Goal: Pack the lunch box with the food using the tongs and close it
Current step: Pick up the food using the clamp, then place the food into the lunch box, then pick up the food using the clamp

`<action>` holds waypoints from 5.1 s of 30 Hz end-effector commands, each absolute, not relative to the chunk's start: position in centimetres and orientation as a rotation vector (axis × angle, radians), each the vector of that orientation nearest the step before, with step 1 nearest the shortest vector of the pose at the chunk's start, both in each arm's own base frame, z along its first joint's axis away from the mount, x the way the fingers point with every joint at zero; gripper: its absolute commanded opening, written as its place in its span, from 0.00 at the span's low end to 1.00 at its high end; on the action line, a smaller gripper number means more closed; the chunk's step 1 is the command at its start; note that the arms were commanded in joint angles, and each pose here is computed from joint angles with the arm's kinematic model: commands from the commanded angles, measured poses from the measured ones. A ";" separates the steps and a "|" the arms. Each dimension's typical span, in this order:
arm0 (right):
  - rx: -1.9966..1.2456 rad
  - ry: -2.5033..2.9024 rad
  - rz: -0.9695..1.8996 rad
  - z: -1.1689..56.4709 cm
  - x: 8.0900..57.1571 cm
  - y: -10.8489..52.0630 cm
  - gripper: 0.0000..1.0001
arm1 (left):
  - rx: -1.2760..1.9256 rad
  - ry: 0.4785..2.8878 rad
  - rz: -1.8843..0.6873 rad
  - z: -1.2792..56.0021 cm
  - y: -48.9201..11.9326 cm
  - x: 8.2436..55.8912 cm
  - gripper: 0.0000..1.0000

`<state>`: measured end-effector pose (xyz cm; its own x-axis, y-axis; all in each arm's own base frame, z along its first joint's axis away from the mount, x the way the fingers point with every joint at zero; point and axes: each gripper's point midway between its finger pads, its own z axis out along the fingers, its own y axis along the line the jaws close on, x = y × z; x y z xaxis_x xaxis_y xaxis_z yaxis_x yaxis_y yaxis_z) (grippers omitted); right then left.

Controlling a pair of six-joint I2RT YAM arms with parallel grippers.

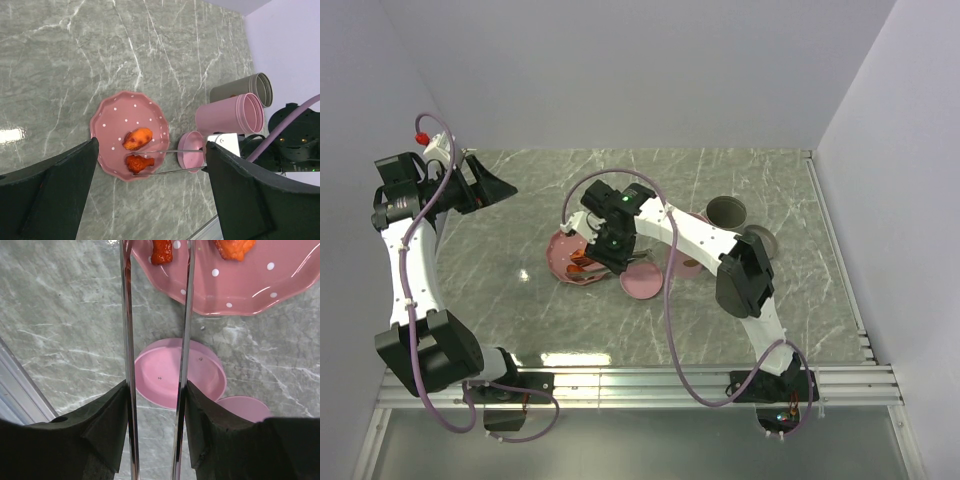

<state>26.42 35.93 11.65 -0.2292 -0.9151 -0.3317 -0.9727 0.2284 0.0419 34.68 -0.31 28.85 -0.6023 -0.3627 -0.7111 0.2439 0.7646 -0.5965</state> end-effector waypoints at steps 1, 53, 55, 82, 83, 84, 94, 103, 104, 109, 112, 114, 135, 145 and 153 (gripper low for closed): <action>-1.777 2.227 0.378 13.0 26.4 36.7 0.52 | -0.020 1.991 -0.806 31.3 -0.4 34.7 0.94; -0.804 2.089 0.455 34.0 30.8 14.6 0.39 | -0.024 1.970 -0.828 32.9 -0.5 35.2 0.93; -0.773 2.100 0.430 33.7 30.3 13.1 0.39 | -0.022 1.971 -0.828 32.8 -0.4 35.2 0.93; -0.586 2.325 0.301 26.1 30.4 4.1 0.44 | -0.012 1.972 -0.848 32.2 -0.6 35.4 0.93; -0.587 2.326 0.301 26.1 30.3 4.1 0.46 | -0.015 1.971 -0.848 32.2 -0.5 35.4 0.93; -0.587 2.328 0.300 26.1 30.2 4.1 0.48 | -0.014 1.972 -0.849 32.2 -0.5 35.5 0.93; -0.597 2.291 0.311 28.3 30.5 4.4 0.53 | -0.008 1.972 -0.843 32.4 -0.5 35.4 0.93; -0.817 2.153 0.441 31.8 31.1 12.1 0.54 | -0.008 1.971 -0.856 32.5 -0.6 35.5 0.93; -0.844 2.142 0.452 32.0 31.0 13.2 0.54 | -0.008 1.973 -0.855 32.4 -0.6 35.5 0.93; -1.030 2.101 0.513 31.0 30.7 19.4 0.54 | 0.004 1.977 -0.850 32.3 -0.7 35.2 0.98; -1.107 2.089 0.521 29.8 31.0 22.0 0.55 | 0.002 1.981 -0.844 32.0 -0.6 35.1 1.00; -1.194 2.082 0.544 28.6 30.5 24.5 0.55 | 0.001 1.983 -0.847 31.9 -0.6 35.1 0.99; -1.657 2.038 0.423 17.5 31.2 34.2 0.61 | 0.013 2.015 -0.884 30.3 -0.8 35.1 0.99; -1.680 2.063 0.388 15.2 32.1 34.6 0.61 | 0.002 2.023 -0.882 29.8 -0.6 35.4 0.99; -1.697 2.100 0.408 13.3 32.3 34.9 0.61 | -0.011 2.042 -0.865 29.1 -0.3 35.6 0.99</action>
